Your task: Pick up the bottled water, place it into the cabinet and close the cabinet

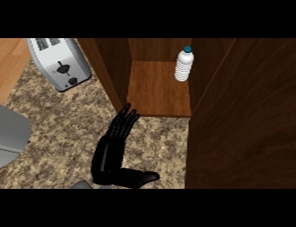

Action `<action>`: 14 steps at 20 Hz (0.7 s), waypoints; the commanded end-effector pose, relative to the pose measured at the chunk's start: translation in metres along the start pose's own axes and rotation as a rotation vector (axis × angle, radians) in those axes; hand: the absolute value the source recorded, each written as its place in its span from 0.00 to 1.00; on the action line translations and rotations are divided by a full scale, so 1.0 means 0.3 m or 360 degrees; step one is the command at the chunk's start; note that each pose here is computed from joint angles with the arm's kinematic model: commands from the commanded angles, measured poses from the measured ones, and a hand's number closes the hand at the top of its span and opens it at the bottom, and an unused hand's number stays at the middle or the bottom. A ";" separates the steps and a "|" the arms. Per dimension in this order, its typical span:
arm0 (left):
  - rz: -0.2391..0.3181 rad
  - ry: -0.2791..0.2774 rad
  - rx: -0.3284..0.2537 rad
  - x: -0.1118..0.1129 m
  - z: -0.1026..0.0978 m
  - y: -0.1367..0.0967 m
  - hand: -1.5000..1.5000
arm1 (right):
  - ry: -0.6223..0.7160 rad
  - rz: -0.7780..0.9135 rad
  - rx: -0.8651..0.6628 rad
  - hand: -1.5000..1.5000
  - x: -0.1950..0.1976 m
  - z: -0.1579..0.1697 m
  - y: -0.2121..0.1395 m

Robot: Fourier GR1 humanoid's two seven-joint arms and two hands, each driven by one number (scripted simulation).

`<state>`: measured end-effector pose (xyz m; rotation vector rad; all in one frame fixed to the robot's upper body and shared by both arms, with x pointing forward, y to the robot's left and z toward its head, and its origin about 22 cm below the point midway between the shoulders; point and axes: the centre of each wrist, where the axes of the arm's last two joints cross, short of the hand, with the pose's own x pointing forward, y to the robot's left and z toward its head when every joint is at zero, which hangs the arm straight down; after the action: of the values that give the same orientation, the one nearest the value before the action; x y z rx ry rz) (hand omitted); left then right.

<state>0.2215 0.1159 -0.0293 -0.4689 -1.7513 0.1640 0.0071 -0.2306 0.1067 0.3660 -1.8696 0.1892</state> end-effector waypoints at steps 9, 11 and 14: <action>-0.0032 -0.0061 -0.0030 0.153 0.285 0.220 0.00 | 0.0012 0.0288 0.0888 1.00 0.132 -0.112 -0.023; -0.0039 -0.0076 -0.0025 0.194 0.321 0.240 0.00 | -0.0017 0.0287 0.0933 1.00 0.135 -0.124 -0.010; -0.0054 -0.0108 -0.0012 0.247 0.366 0.303 0.00 | -0.0060 0.0285 0.0926 1.00 0.158 -0.149 0.002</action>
<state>0.1398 0.2189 -0.0289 -0.4469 -1.8054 0.1565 0.0275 -0.2292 0.1136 0.7083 -1.7512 0.5977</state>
